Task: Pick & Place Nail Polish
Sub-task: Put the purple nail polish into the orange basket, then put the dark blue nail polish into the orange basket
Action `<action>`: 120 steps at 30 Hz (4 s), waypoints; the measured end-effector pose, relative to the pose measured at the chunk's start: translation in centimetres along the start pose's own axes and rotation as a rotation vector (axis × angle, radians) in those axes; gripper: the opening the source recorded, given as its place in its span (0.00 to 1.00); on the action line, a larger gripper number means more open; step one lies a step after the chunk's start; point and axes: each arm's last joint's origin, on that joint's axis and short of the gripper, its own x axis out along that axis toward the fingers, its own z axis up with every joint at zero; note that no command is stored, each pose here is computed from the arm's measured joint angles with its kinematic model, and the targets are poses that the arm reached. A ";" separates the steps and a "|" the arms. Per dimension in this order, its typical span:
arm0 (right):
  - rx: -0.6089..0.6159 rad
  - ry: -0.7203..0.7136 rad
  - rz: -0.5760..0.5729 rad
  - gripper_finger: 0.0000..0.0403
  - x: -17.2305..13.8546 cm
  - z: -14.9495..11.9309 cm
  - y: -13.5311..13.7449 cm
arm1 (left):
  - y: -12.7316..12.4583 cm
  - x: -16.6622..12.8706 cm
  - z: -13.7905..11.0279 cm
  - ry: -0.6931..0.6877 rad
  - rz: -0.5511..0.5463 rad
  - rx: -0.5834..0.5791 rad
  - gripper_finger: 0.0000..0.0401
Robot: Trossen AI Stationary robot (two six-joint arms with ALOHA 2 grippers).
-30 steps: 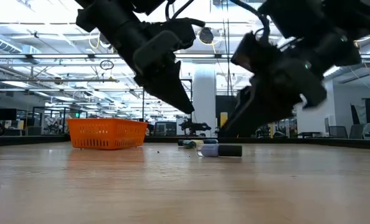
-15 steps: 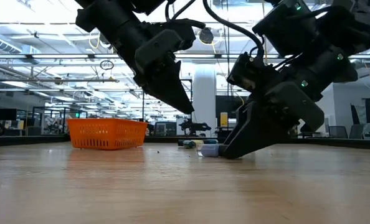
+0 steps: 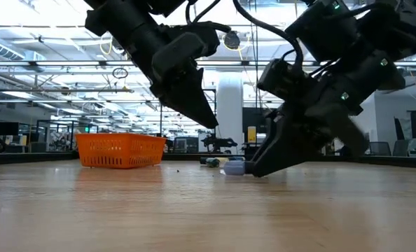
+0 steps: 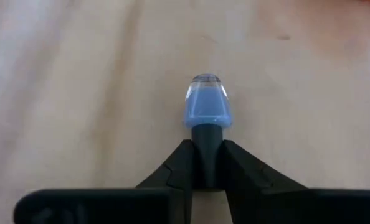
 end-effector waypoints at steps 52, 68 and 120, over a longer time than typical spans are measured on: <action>-0.389 -0.174 -0.654 0.12 -4.3 3.8 1.5 | 3.1 0.2 4.0 -0.308 -0.123 -0.426 0.46; -0.402 -0.180 -0.664 0.12 -4.5 3.9 1.7 | 3.0 0.2 4.1 -0.309 -0.145 -0.401 0.13; -0.056 -0.179 -0.618 0.48 -3.1 3.1 -1.5 | 7.5 -6.7 -10.2 -0.213 0.480 -0.779 0.68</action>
